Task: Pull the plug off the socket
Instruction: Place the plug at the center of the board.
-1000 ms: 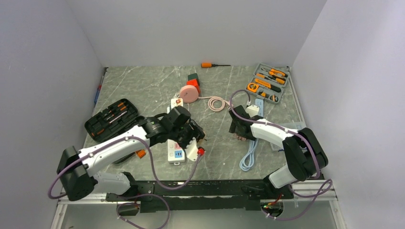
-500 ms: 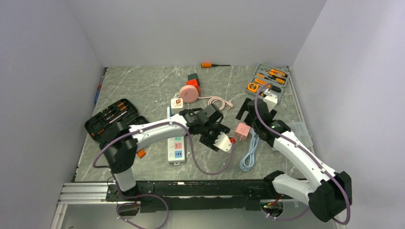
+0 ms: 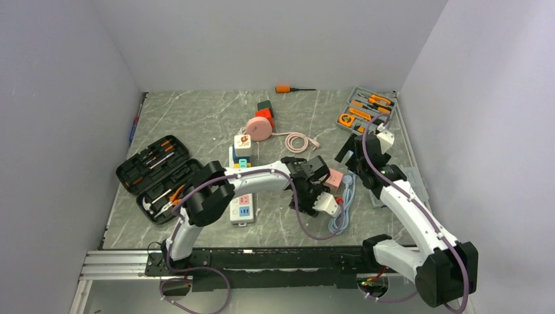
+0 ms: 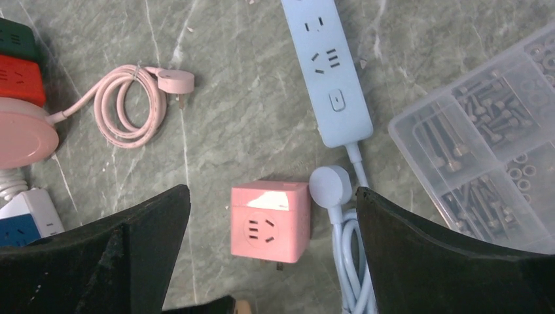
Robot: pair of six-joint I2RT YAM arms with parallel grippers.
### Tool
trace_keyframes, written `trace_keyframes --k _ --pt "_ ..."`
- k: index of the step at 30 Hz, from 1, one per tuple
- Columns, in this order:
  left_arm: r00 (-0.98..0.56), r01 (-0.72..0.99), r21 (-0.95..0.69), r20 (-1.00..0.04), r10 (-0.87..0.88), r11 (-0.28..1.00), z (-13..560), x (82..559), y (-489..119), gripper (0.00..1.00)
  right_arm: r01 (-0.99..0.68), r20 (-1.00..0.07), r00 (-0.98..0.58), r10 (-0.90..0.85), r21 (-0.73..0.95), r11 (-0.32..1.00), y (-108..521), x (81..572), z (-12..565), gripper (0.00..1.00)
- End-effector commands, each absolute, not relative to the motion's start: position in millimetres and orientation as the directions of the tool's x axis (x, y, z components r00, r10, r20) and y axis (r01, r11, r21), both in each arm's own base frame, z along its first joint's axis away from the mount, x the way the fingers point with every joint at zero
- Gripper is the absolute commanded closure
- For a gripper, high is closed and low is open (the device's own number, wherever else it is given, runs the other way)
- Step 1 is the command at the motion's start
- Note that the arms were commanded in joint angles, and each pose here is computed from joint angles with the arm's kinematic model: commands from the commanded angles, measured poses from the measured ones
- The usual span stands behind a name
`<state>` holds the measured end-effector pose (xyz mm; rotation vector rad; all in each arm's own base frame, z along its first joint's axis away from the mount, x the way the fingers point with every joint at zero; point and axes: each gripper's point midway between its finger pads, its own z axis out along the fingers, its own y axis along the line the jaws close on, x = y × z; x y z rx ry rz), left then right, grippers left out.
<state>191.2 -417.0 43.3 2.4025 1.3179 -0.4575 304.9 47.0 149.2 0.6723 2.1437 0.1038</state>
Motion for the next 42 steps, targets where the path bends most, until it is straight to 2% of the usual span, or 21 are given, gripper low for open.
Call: trace_keyframes --k 1,3,5,8,12,18,22,25,30,34,38,40,42 --pt "0.459 0.878 0.145 -0.52 0.72 -0.456 68.7 190.9 -451.4 0.46 0.407 -0.747 -0.404 0.529 0.371 0.835 42.6 296.7 158.7 0.02" --pt "0.436 0.889 0.133 -0.54 0.72 -0.438 69.3 189.1 -459.7 0.43 0.402 -0.752 -0.398 0.525 0.371 0.837 41.0 294.4 157.7 0.02" --pt "0.425 0.894 0.129 -0.549 0.72 -0.43 68.5 187.1 -463.9 0.33 0.413 -0.746 -0.424 0.514 0.346 0.843 40.1 292.8 152.5 0.02" --pt "0.41 0.902 0.125 -0.545 0.731 -0.413 69.4 186.7 -463.2 0.02 0.424 -0.74 -0.446 0.504 0.321 0.847 39.2 293.6 148.3 0.02" --pt "0.34 0.933 0.104 -0.562 0.754 -0.343 87.1 191.8 -453.5 0.01 0.418 -0.748 -0.435 0.5 0.324 0.849 38.9 294.9 150.7 0.01" --pt "0.161 0.983 0.034 -0.616 0.771 -0.179 144.3 214.4 -418.9 0.01 0.415 -0.758 -0.427 0.493 0.32 0.852 38.4 300.1 156.2 0.0" --pt "0.003 1.0 0.014 -0.628 0.778 0.007 172.6 254.2 -372.2 0.01 0.404 -0.749 -0.441 0.494 0.326 0.855 44.5 307.9 156.4 0.0" --pt "-0.057 0.995 0.029 -0.624 0.779 0.096 172.9 271.6 -344.7 0.01 0.389 -0.736 -0.458 0.499 0.339 0.857 51.8 312.9 156.2 0.01" --pt "-0.089 0.99 0.033 -0.621 0.779 0.14 160.4 268.3 -320.0 0.01 0.311 -0.765 -0.466 0.445 0.33 0.891 75.6 316.5 169.3 0.05" --pt "-0.066 0.991 0.058 -0.58 0.812 0.121 124.8 259.2 -301.0 0.01 0.165 -0.77 -0.515 0.376 0.341 0.925 123.6 309.0 175.1 0.22" --pt "0.001 0.989 0.123 -0.566 0.824 0.084 98.2 253.7 -284.6 0.01 -0.096 -0.748 -0.602 0.28 0.416 0.904 181.5 281.2 161.2 0.55" --pt "0.029 0.986 0.151 -0.569 0.822 0.07 92.4 252.1 -279.9 0.01 -0.167 -0.724 -0.641 0.253 0.454 0.875 197.9 265.9 149.2 0.7" --pt "0.023 0.988 0.142 -0.556 0.831 0.067 85.5 248.1 -272.0 0.01 -0.229 -0.701 -0.676 0.225 0.491 0.841 212.0 252.6 137.7 0.8"
